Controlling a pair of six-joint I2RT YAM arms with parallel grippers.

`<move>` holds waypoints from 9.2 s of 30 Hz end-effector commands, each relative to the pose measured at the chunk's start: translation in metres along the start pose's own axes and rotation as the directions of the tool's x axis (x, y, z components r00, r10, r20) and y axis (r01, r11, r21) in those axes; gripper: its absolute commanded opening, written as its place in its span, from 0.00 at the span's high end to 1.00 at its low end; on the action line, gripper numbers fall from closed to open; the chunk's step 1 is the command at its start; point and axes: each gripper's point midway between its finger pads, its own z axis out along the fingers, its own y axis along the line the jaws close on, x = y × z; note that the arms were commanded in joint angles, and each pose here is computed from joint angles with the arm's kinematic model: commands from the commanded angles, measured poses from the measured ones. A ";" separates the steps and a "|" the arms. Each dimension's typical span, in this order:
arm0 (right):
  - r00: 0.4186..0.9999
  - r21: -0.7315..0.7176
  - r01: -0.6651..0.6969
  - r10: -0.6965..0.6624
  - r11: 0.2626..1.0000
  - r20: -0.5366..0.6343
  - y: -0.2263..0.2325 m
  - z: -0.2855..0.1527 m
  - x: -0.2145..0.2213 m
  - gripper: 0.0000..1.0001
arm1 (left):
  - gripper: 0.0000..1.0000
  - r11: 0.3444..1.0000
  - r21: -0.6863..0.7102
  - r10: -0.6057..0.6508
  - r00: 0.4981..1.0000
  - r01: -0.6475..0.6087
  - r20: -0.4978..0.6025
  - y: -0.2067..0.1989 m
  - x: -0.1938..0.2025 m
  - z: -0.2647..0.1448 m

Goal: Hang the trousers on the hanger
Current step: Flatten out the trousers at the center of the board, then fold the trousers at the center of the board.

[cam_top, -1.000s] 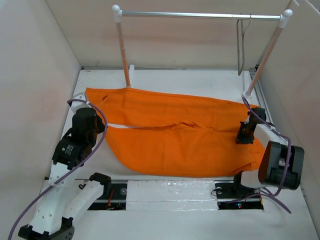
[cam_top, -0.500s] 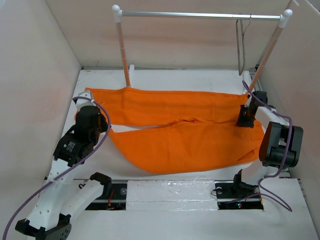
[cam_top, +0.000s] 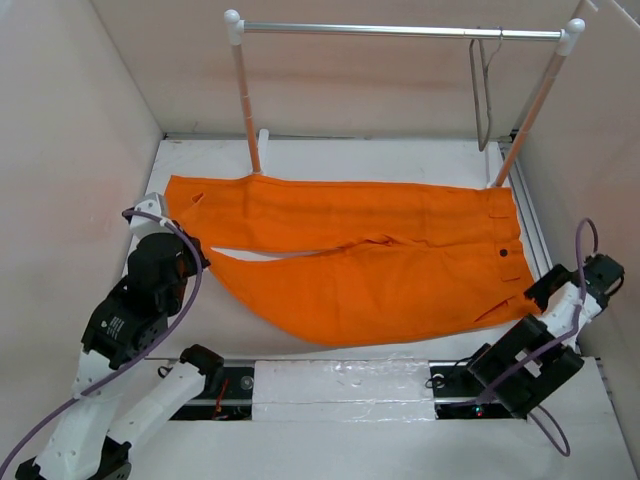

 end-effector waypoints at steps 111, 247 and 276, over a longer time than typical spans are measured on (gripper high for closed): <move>0.975 -0.665 0.198 -0.212 0.720 0.060 0.240 0.043 0.034 0.27 | 0.32 0.825 -0.557 -0.411 0.784 0.102 -0.465 0.107 0.179 0.259; 0.469 -0.758 0.459 -0.598 -0.463 0.650 0.611 -0.112 0.227 1.00 | 1.00 0.623 -0.777 -0.282 0.952 0.089 -0.118 0.177 -0.027 0.309; 0.529 -0.708 0.674 -0.532 -0.211 0.661 0.650 -0.093 0.151 0.47 | 0.14 0.600 -0.797 -0.220 0.972 0.062 -0.089 0.193 -0.038 0.364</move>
